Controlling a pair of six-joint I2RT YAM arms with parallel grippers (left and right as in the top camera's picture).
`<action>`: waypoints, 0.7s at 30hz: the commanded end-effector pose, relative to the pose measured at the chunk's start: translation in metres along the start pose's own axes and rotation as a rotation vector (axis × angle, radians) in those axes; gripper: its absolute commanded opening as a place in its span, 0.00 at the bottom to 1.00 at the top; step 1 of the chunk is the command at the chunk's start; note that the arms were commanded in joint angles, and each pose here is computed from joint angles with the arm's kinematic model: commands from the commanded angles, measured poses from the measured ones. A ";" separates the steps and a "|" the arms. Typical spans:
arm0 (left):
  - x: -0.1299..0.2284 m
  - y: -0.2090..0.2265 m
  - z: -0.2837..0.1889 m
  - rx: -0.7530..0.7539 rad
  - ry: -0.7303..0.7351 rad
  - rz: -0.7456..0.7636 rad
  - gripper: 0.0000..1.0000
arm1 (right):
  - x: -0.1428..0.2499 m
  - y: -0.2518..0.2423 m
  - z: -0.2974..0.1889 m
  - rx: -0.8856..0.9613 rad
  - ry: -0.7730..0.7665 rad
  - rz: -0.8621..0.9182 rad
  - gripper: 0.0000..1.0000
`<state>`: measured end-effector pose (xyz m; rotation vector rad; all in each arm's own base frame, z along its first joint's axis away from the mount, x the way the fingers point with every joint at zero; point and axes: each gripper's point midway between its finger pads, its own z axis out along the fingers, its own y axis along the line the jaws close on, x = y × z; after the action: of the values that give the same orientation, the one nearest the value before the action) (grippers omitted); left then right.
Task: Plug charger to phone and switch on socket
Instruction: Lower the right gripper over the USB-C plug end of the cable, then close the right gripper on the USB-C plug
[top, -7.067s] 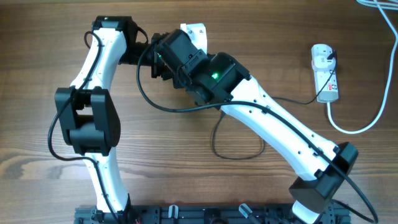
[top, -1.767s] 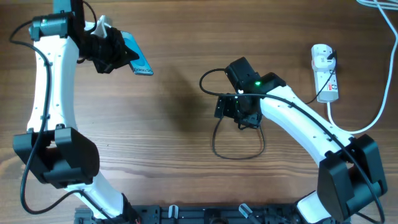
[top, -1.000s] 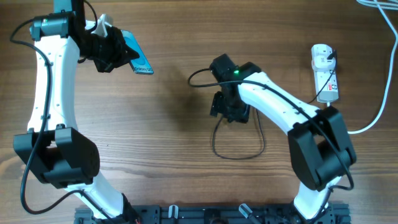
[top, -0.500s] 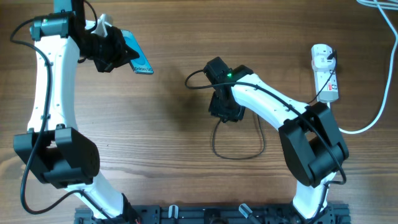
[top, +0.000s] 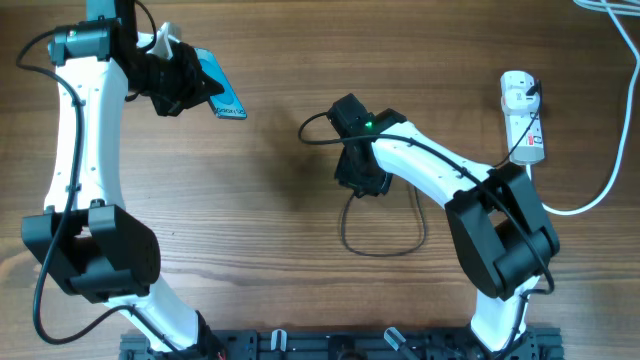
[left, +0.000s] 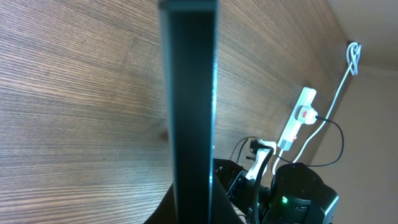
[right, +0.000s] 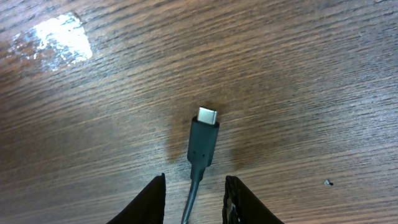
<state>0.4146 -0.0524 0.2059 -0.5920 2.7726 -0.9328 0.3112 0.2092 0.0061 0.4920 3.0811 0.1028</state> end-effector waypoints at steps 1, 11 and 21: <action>0.000 -0.005 -0.003 0.013 -0.007 0.007 0.04 | 0.002 -0.010 0.017 0.062 0.004 0.022 0.33; -0.001 -0.006 -0.003 0.015 -0.012 0.011 0.04 | 0.013 -0.009 0.029 0.058 0.073 0.023 0.33; -0.001 -0.006 -0.003 0.015 -0.012 0.011 0.04 | 0.017 -0.013 0.028 0.072 0.090 0.026 0.32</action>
<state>0.4154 -0.0524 0.2061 -0.5896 2.7693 -0.9324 0.3066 0.2051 -0.0048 0.5096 3.1073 0.0536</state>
